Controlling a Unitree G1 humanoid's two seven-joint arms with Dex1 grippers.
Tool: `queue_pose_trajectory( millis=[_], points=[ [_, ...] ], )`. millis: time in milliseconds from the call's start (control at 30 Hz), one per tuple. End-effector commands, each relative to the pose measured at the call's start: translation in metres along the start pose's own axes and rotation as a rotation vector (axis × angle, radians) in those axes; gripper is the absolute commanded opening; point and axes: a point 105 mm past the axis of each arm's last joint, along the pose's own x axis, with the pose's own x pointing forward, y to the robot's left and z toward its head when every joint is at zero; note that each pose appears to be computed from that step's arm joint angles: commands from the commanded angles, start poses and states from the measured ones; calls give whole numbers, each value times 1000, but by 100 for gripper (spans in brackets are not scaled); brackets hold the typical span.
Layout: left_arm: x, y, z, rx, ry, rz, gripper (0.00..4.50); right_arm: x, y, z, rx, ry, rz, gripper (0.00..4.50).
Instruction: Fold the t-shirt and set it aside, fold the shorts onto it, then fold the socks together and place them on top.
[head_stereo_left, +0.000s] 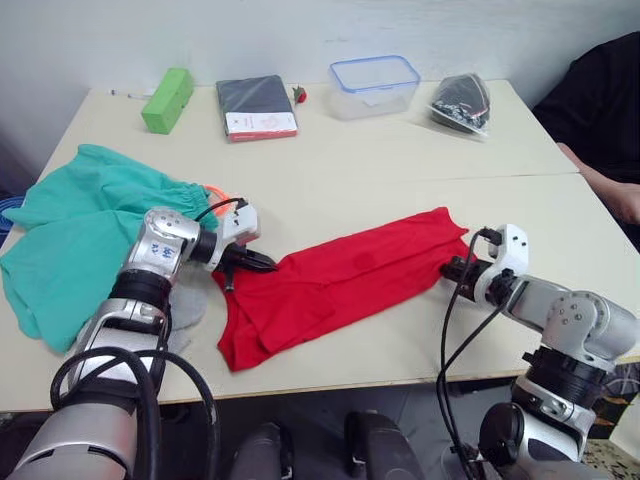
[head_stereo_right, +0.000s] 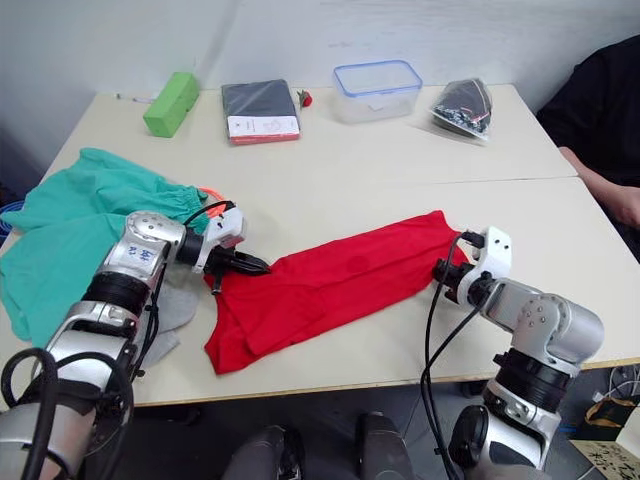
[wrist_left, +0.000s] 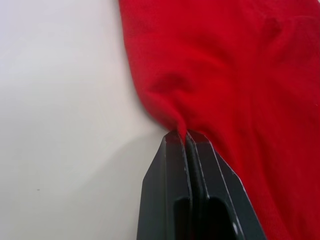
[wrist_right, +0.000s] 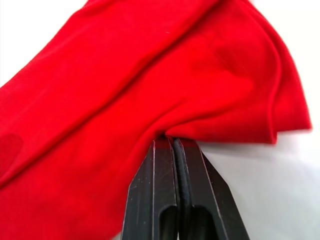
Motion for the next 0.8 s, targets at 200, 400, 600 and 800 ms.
queue_pose_trajectory(
  millis=[200, 400, 600, 800],
  points=[
    [-8, -29, -13, -59, -2, 36, 0, 26, 14, 25, -103, -10, 52, 3],
    [-1, -65, -18, -90, -7, 20, 0, 49, 33, 37, -254, -9, 84, 3],
    [9, -93, -21, -160, -26, 49, 0, 75, 60, 53, -350, -43, 96, 3],
    [16, -108, -13, -209, -75, 83, 0, 92, 66, 64, -370, -55, 75, 3]
  ],
)
